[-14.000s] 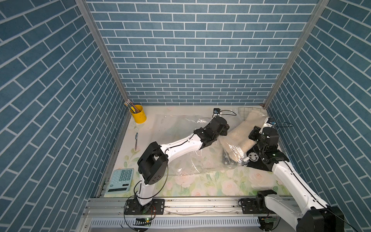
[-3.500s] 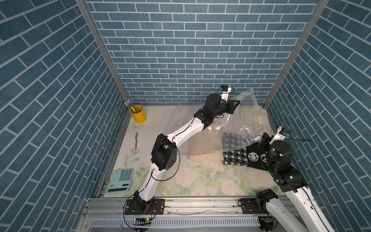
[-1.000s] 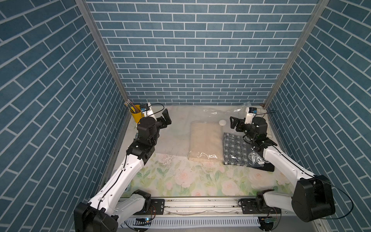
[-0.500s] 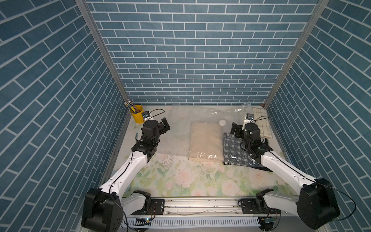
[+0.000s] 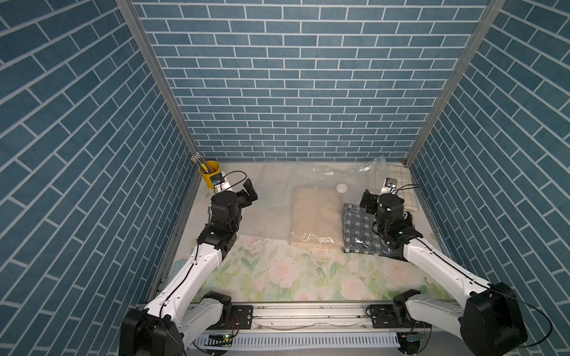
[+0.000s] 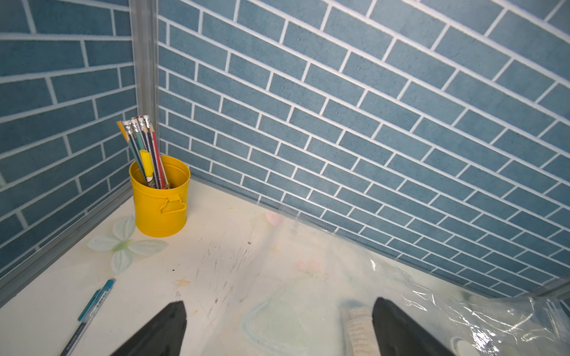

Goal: Take the scarf out of the vacuum bag
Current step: Reset both arms

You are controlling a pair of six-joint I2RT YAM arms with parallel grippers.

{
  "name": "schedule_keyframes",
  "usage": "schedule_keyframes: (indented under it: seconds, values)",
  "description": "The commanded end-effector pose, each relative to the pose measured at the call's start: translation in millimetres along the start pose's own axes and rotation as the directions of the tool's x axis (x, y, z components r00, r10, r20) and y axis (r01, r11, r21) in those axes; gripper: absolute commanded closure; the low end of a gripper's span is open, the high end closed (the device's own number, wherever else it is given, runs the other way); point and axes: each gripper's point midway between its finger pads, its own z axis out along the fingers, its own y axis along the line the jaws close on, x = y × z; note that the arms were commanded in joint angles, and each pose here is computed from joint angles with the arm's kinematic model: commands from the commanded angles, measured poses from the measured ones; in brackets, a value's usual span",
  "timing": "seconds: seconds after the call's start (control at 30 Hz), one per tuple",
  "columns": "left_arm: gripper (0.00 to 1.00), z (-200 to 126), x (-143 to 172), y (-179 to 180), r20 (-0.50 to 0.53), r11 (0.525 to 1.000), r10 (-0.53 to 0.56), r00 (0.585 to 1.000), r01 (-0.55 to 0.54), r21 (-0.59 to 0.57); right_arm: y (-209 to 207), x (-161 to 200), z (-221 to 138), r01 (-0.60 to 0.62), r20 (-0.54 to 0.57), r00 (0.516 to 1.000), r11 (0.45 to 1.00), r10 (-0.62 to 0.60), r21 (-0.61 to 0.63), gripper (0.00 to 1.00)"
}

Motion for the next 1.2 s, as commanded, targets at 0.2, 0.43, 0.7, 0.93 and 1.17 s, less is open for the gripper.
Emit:
schedule_keyframes:
  seconds: [0.2, 0.43, 0.7, 0.93, 1.17]
  values:
    - [0.00, 2.7, 18.9, 34.5, 0.060, 0.968, 0.217, 0.974, -0.207, -0.141, -30.8, -6.7, -8.2, 0.158, 0.175, 0.967, 0.976, -0.183, 0.148, 0.01]
    - [0.00, -37.0, 33.2, 76.7, 0.170, 0.935, 0.294, 0.941, -0.245, -0.258, -42.7, 39.9, -9.4, 0.272, 0.158, 0.944, 0.955, -0.289, 0.122, 0.01]
    - [0.00, -31.0, 70.1, 93.4, 0.122, 0.912, 0.347, 0.930, -0.304, -0.275, -56.1, 74.4, 6.3, 0.238, 0.188, 0.949, 0.967, -0.252, 0.094, 0.01]
    - [0.00, -4.6, 92.5, 94.5, 0.126, 0.907, 0.391, 0.912, -0.358, -0.223, -61.5, 69.9, 17.0, 0.225, 0.242, 0.936, 0.964, -0.255, 0.145, 0.01]
    - [0.00, 16.0, 104.4, 112.8, 0.129, 0.934, 0.347, 0.929, -0.331, -0.133, -62.7, 72.3, 13.4, 0.199, 0.263, 0.941, 0.977, -0.211, 0.070, 0.01]
